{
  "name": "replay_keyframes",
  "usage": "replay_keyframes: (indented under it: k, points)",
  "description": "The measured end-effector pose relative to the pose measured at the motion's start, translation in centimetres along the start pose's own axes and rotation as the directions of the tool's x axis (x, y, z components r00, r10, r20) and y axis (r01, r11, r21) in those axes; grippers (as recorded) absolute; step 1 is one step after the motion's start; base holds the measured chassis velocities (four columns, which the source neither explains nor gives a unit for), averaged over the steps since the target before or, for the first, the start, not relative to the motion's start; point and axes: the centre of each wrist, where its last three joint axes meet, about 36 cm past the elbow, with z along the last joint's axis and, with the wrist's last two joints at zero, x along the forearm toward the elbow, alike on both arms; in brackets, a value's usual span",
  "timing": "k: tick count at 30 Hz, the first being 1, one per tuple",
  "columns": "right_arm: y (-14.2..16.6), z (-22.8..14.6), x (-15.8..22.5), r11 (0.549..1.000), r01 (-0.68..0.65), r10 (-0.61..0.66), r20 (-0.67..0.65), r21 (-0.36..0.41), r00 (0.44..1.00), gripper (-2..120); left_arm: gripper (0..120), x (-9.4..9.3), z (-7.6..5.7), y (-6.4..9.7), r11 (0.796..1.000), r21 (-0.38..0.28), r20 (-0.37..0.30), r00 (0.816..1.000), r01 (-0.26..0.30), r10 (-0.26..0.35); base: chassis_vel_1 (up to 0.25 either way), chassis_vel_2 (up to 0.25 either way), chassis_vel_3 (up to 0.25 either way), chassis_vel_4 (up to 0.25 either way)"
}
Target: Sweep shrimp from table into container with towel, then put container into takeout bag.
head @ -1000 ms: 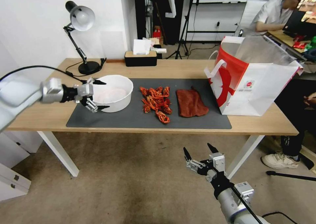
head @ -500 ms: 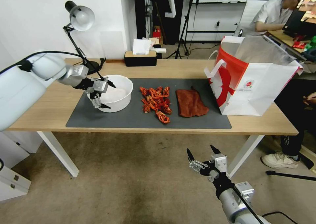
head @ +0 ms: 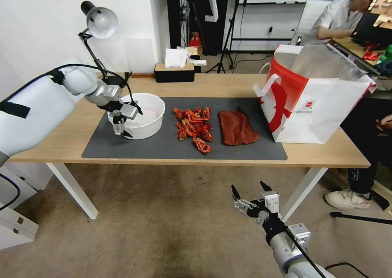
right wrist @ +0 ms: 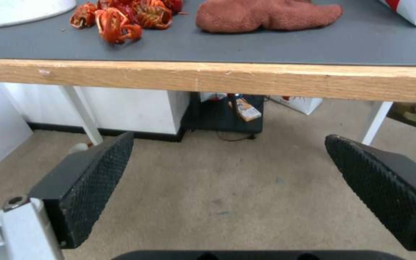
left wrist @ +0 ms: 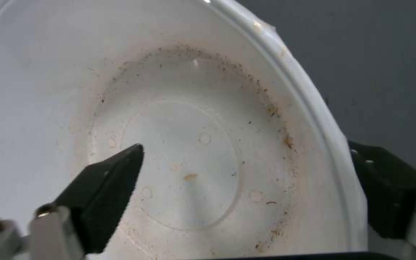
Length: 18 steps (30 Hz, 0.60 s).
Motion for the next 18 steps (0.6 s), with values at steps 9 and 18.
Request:
replay_keyframes:
  k: [9, 18]
  points:
    - [0.48, 0.06, 0.15, 1.0, -0.015, 0.015, -0.002, -0.017, 1.0, 100, 55, -0.32, 0.07, -0.13, 0.998, -0.024, -0.022, 0.998, -0.051, 0.051, 0.0, 0.0, 0.0, 0.0]
    - [0.66, 0.06, 0.54, 1.0, -0.022, 0.022, -0.007, -0.021, 1.0, 100, 22, -0.26, 0.36, -0.25, 0.994, -0.027, -0.022, 0.995, -0.101, 0.101, 0.0, 0.0, 0.0, 0.0]
